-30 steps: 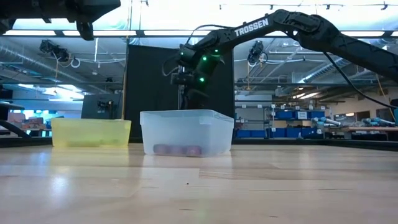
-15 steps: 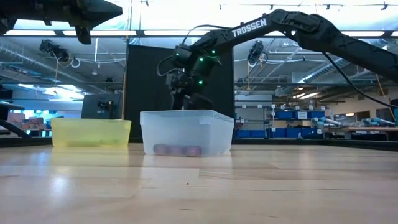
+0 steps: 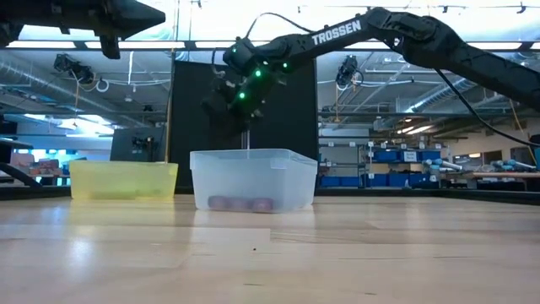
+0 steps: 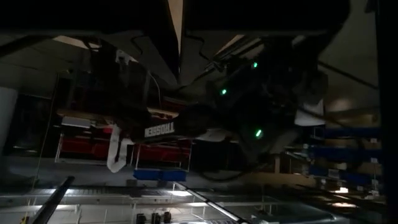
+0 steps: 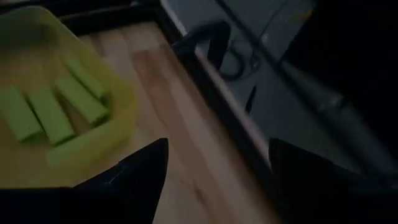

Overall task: Sort blocks
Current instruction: Put the green block into the yellow bin

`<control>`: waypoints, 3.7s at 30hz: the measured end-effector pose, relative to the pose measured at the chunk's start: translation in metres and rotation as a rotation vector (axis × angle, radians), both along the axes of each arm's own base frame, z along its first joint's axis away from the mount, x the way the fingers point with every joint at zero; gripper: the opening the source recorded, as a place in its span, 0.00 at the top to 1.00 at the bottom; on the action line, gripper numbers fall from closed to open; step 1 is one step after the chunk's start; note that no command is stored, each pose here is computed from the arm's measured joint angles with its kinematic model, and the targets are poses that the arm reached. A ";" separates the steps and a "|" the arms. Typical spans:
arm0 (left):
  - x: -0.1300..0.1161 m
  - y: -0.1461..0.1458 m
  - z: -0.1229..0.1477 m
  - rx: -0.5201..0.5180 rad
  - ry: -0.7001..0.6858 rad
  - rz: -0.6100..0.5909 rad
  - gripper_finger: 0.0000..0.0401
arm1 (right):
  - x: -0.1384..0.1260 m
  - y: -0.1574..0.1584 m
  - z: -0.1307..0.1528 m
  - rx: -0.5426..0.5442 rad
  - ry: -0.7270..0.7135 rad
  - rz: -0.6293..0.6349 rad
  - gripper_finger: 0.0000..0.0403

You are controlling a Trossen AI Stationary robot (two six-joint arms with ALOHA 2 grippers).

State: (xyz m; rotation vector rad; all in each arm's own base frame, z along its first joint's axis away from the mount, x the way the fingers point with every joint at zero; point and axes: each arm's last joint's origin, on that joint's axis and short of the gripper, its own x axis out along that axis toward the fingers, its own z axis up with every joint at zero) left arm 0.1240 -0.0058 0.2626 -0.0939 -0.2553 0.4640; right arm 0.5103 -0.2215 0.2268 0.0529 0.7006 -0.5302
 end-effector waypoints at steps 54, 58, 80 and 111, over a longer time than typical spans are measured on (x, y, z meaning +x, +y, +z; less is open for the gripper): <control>0.157 0.213 -0.098 -0.409 1.304 -0.089 0.99 | -0.129 -0.037 0.152 -0.008 -0.014 0.057 0.42; 0.160 0.220 -0.106 -0.428 1.318 -0.101 0.99 | -0.128 -0.038 0.153 -0.020 -0.031 0.068 0.43; 0.204 0.244 -0.118 -0.415 1.322 -0.271 1.00 | -0.134 -0.036 0.167 -0.062 -0.069 0.075 0.44; 0.153 0.189 -0.027 -0.188 0.844 -0.121 1.00 | -0.157 -0.063 0.120 0.113 0.096 -0.028 0.45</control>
